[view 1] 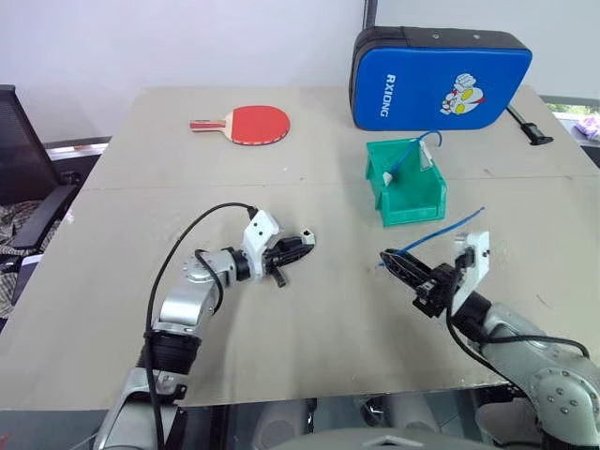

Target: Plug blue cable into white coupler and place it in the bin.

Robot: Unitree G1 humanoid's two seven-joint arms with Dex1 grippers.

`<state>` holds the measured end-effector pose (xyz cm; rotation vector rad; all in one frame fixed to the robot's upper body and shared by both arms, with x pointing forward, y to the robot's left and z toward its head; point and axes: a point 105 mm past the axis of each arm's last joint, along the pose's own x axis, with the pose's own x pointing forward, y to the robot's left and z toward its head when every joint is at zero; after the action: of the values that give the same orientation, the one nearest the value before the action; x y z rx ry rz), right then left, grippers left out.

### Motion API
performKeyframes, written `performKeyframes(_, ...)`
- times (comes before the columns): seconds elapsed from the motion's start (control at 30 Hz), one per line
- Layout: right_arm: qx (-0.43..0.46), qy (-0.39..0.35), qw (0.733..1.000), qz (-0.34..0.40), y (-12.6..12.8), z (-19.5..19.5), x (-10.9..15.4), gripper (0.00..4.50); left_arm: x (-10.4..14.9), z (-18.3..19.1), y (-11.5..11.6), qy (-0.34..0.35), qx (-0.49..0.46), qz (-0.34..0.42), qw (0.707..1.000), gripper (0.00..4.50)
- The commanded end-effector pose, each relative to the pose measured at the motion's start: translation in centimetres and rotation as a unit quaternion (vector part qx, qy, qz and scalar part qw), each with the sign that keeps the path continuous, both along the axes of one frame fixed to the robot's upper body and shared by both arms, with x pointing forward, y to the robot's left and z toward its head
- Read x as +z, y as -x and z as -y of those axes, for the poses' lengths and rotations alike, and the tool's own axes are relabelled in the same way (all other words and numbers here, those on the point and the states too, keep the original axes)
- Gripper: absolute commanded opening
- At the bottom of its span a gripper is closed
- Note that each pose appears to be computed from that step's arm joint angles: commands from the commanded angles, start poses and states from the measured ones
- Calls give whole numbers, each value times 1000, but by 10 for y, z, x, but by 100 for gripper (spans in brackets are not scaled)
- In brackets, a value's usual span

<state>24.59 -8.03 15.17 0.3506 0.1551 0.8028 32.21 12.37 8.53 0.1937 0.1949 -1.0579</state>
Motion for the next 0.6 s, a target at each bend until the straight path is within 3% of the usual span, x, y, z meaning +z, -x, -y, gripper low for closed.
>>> performKeyframes(0.03, 27, 48, 997, 51, -15, -11, 9, 0, 17, 23, 13, -2, -91, 30, 995, 43)
performKeyframes(0.33, 134, 200, 965, 105, -42, -27, -11, 0, 15, 51, 16, -51, -198, 71, 976, 43)
performKeyframes(0.6, 177, 236, 949, 113, -46, -30, -23, 0, 13, 49, 12, -59, -216, 76, 972, 43)
